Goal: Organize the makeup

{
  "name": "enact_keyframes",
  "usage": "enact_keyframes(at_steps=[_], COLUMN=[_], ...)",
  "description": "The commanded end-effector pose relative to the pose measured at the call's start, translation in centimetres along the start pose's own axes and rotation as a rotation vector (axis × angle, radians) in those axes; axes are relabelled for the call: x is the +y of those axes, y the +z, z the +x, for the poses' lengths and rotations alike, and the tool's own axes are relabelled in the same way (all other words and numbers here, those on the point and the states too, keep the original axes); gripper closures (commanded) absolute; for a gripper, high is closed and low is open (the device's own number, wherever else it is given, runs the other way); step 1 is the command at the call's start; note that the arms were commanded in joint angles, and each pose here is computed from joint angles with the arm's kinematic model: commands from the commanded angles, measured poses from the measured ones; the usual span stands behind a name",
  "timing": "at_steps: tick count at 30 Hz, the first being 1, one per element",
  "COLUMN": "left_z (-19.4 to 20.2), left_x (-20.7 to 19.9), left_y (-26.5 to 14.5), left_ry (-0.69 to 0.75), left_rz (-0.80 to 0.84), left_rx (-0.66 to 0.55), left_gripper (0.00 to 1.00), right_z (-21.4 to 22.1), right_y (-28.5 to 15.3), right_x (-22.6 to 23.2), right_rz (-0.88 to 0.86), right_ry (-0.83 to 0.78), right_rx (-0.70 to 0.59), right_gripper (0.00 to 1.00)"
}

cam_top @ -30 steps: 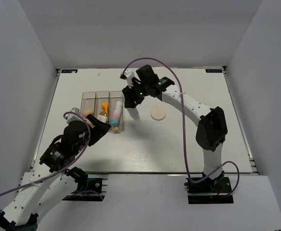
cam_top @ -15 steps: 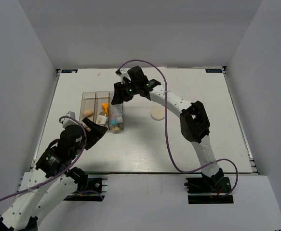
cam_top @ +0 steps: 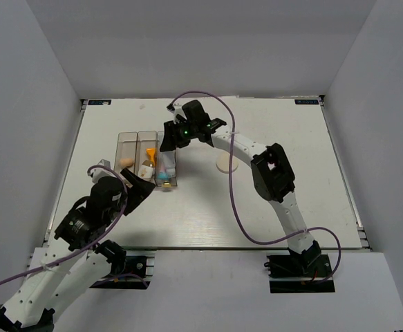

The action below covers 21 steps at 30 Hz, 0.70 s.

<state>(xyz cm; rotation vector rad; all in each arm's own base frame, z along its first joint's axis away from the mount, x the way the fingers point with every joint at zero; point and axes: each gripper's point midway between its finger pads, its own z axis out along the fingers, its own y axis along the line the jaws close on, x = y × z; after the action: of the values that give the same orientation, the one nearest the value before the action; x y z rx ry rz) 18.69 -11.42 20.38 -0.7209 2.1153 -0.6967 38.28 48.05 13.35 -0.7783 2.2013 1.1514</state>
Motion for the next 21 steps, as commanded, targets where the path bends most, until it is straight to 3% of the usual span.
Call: enact_keyframes(at_steps=[1,4,5,6,8,14,21], left_z=[-1.0,-0.9,-0.9,-0.8,-0.8,-0.9,-1.0], left_x=[-0.9,-1.0,-1.0,-1.0,-1.2,-1.7,-2.1], left_y=[-0.5,-0.3,-0.2,-0.1,0.1,0.8,1.0], left_ry=[-0.013,-0.014,-0.014,-0.014,-0.012,-0.004,0.002], left_rz=[0.013,0.018,0.017,0.017,0.017,0.016,0.034], left_rx=[-0.025,-0.025,-0.023,-0.023,-0.021,-0.019,-0.027], left_gripper=[0.17,0.17,0.17,0.16,0.16,0.16,0.16], right_z=[-2.8,-2.4,-2.2,-2.2,-2.4,-5.0,-8.9], right_y=[-0.4,-0.5,-0.4,-0.5,-0.6,-2.3,-7.1], right_x=[0.4,-0.3,-0.5,-0.6,-0.6,-0.2,0.7], right_rz=[-0.009,-0.003,0.006,0.007,0.006,-0.002,0.024], right_ry=[-0.062,-0.072,-0.07,-0.076,-0.083,-0.111,-0.169], right_rx=[-0.079,-0.07,-0.067,-0.067,-0.073,-0.129,-0.228], right_gripper=[1.0,0.76,0.57,0.47,0.34,0.24,0.3])
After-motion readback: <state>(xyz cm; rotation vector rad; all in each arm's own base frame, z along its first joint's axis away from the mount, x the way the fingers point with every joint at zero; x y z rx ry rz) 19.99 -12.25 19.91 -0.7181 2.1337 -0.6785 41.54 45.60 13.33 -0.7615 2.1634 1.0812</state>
